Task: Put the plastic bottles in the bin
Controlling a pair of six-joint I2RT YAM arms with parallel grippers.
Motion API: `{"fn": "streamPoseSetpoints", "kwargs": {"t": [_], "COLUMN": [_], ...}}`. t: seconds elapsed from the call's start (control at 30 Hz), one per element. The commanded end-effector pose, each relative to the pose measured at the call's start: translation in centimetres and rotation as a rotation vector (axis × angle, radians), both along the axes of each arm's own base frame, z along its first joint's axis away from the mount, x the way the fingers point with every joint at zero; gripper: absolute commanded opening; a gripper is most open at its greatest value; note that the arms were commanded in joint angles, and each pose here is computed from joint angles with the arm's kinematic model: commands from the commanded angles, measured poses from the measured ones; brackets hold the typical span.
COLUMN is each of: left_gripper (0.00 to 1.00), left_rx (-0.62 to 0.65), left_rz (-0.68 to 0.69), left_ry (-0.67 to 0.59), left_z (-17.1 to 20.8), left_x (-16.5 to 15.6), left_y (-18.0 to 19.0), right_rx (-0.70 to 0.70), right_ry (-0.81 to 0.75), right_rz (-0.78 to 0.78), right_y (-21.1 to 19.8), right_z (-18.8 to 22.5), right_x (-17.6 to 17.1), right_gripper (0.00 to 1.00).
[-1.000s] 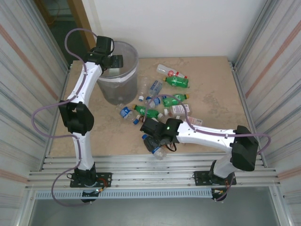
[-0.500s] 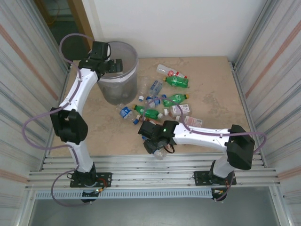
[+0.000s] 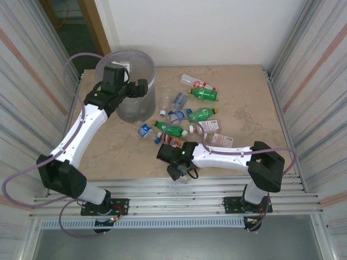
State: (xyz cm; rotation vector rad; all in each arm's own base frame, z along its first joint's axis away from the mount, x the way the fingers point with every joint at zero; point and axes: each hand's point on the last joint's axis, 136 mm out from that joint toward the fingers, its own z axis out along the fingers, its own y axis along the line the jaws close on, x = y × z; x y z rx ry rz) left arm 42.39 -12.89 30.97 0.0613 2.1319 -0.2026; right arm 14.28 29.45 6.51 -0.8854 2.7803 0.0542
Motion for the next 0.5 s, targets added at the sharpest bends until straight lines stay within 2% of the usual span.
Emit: {"fn": "streamPoseSetpoints", "kwargs": {"t": [0.0,0.2,0.3,0.47], "left_gripper": [0.99,0.99,0.99,0.99], "left_rx": [-0.058,-0.032,-0.06,-0.098], "left_rz": [-0.009,0.007,-0.022,-0.048], "left_ry": [-0.025,-0.058,-0.071,-0.102], "left_z": [0.8,2.3,3.0,4.3], "left_x": [-1.4,-1.4,-1.7,-2.6], "left_y": [-0.3,0.5,-0.1,-0.4], "right_rx": [-0.048,-0.067,-0.08,-0.08], "right_ry": [0.006,0.007,0.011,0.014], "right_rz": [0.015,0.032,0.036,0.046], "right_y": [-0.6,-0.2,-0.2,0.2], "right_z": [-1.1,-1.9,-2.6,-3.2], "right_x": [-0.2,0.1,0.3,0.8], "right_gripper": [0.59,0.57,0.56,0.61]}}
